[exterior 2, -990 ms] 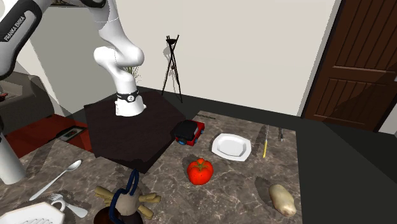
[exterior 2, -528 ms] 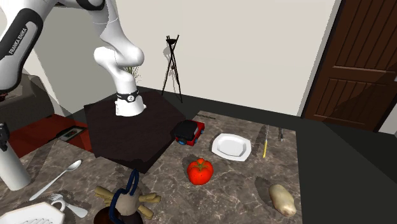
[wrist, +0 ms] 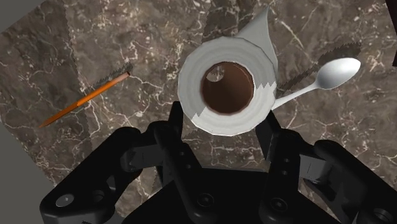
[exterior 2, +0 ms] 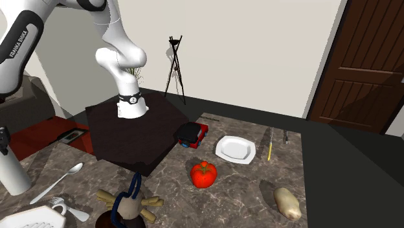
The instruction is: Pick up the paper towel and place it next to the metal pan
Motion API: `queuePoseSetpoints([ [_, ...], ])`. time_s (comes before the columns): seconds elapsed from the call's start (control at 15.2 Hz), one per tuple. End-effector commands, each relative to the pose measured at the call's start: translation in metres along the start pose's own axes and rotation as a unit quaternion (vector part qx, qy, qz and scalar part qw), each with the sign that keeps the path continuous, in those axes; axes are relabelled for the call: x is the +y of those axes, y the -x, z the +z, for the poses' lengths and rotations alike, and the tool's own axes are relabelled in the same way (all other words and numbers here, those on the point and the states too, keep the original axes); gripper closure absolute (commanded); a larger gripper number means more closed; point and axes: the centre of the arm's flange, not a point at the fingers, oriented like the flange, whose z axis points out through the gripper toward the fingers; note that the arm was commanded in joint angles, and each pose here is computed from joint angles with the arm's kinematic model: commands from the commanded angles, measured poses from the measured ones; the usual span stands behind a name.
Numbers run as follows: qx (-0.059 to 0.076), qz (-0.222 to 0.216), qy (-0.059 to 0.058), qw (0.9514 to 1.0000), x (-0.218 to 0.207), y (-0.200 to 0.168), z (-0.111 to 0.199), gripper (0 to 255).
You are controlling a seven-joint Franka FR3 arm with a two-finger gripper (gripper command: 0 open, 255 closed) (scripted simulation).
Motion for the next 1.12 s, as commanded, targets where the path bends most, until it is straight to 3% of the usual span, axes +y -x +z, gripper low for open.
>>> queuePoseSetpoints([
  [0.0,0.0,0.0,0.0,1.0,0.0,0.0,0.0,0],
  [0.33,0.0,0.0,0.0,1.0,0.0,0.0,0.0,0],
  [0.59,0.0,0.0,0.0,1.0,0.0,0.0,-0.05,0],
  [1.06,0.0,0.0,0.0,1.0,0.0,0.0,-0.05,0],
])
